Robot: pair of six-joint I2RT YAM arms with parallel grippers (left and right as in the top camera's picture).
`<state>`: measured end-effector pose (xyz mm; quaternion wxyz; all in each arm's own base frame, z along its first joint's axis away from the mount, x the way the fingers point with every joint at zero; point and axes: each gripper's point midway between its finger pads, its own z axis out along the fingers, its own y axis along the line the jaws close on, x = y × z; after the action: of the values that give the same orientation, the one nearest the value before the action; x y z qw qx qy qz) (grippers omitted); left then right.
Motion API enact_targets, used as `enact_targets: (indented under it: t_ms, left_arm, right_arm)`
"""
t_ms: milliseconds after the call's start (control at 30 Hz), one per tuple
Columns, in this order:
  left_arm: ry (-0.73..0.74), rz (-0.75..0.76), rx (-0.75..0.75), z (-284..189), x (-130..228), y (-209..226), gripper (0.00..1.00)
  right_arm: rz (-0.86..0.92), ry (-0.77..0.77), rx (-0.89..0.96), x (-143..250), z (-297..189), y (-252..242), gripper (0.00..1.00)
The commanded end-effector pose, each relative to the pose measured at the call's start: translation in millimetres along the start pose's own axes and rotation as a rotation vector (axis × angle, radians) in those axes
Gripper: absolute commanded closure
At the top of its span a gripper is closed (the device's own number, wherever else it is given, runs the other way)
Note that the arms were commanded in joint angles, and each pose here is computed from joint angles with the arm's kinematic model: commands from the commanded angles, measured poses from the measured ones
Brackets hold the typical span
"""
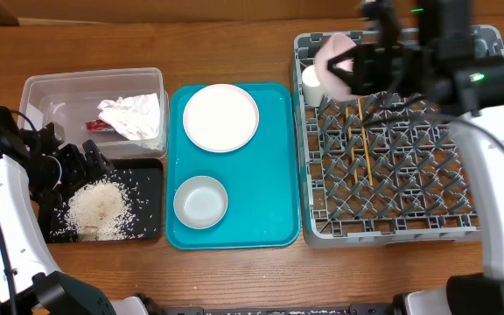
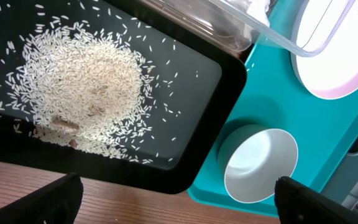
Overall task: Sort waste into correct bins and load items into the dishwasher
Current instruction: 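Lift the pink plate and carry it right into the dish rack, then lower the pink plate upright into the rack and open the right gripper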
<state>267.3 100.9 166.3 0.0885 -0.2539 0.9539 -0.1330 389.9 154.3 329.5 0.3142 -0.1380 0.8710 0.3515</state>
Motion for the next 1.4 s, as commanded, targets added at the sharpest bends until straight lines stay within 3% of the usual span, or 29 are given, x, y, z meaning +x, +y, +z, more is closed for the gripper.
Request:
enact_targets:
  t_ms: [0,233,533,900,1367]
  left_arm:
    - [-0.024,0.031,-0.002,-5.3,-4.7,-3.8,0.00]
    - [-0.024,0.031,-0.002,-5.3,-4.7,-3.8,0.00]
    - [-0.024,0.031,-0.002,-5.3,-4.7,-3.8,0.00]
    - [-0.024,0.031,-0.002,-5.3,-4.7,-3.8,0.00]
    - [-0.024,0.031,-0.002,-5.3,-4.7,-3.8,0.00]
  right_arm:
    - [0.062,-0.011,-0.398,8.2,-19.7,13.1,0.96]
    - [0.132,-0.090,-0.724,30.6,-22.5,-23.0,0.96]
    - [0.260,-0.028,-0.744,67.6,32.9,-70.7,0.96]
    - [0.253,0.031,-0.781,82.6,68.8,-70.3,0.96]
    - [0.308,0.071,-0.588,91.8,89.4,-95.8,0.96]
